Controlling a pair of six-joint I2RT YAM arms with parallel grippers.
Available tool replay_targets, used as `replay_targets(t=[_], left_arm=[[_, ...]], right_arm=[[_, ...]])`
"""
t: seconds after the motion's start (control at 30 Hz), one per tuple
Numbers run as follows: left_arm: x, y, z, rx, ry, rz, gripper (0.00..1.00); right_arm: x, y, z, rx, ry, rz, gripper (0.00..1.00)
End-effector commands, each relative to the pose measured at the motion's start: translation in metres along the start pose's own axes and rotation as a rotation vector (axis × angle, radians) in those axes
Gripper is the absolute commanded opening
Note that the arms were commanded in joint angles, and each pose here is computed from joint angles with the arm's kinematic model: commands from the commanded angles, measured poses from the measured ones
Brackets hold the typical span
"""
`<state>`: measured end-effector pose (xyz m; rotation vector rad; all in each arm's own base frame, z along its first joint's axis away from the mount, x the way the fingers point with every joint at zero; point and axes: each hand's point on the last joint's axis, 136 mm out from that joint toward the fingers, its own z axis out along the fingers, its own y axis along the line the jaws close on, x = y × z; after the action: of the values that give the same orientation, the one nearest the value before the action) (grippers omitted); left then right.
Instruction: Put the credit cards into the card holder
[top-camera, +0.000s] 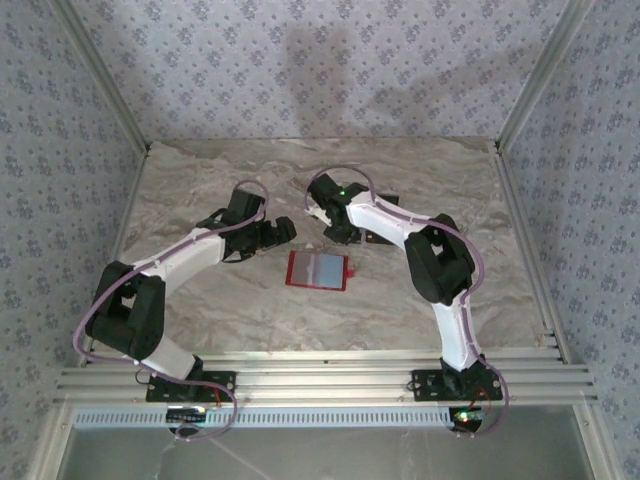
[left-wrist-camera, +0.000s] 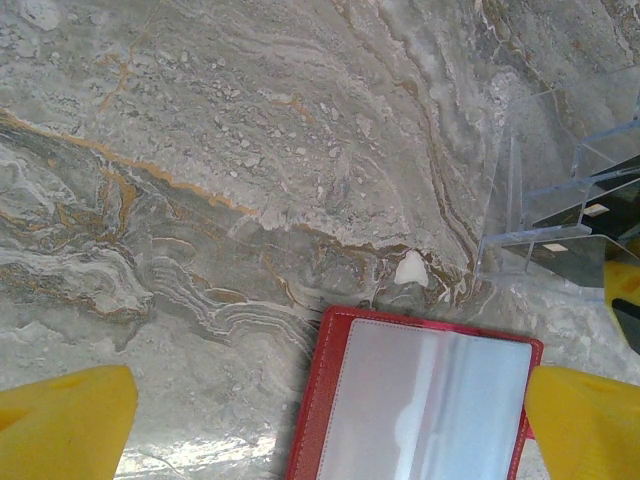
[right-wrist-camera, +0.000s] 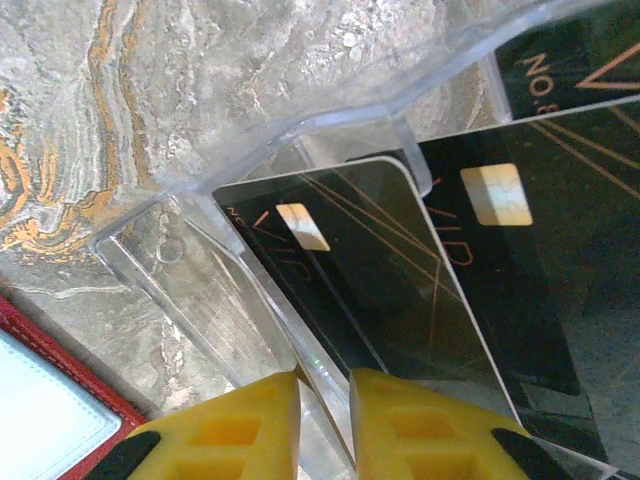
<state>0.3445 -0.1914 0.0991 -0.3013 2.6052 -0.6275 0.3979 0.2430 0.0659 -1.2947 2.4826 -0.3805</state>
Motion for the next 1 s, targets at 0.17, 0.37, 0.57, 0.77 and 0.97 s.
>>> replay_targets(t=[0.17, 0.37, 0.57, 0.77, 0.97], left_arm=[[-0.008, -0.010, -0.003, 0.031, -0.014, 0.018, 1.00], [-0.007, -0.011, -0.003, 0.039, -0.008, 0.018, 1.00], [-0.006, -0.012, -0.003, 0.043, -0.003, 0.022, 1.00], [-0.006, -0.012, -0.003, 0.045, 0.002, 0.028, 1.00], [-0.005, -0.011, -0.003, 0.044, 0.006, 0.030, 1.00]], right_arm=[[0.002, -0.008, -0.007, -0.005, 0.012, 0.001, 0.15], [0.000, -0.010, -0.013, -0.021, 0.000, 0.008, 0.13], [-0.001, -0.011, -0.017, -0.026, -0.005, -0.019, 0.06], [-0.008, -0.011, -0.030, -0.010, -0.040, -0.044, 0.00], [-0.019, -0.014, -0.053, 0.011, -0.097, -0.049, 0.00]])
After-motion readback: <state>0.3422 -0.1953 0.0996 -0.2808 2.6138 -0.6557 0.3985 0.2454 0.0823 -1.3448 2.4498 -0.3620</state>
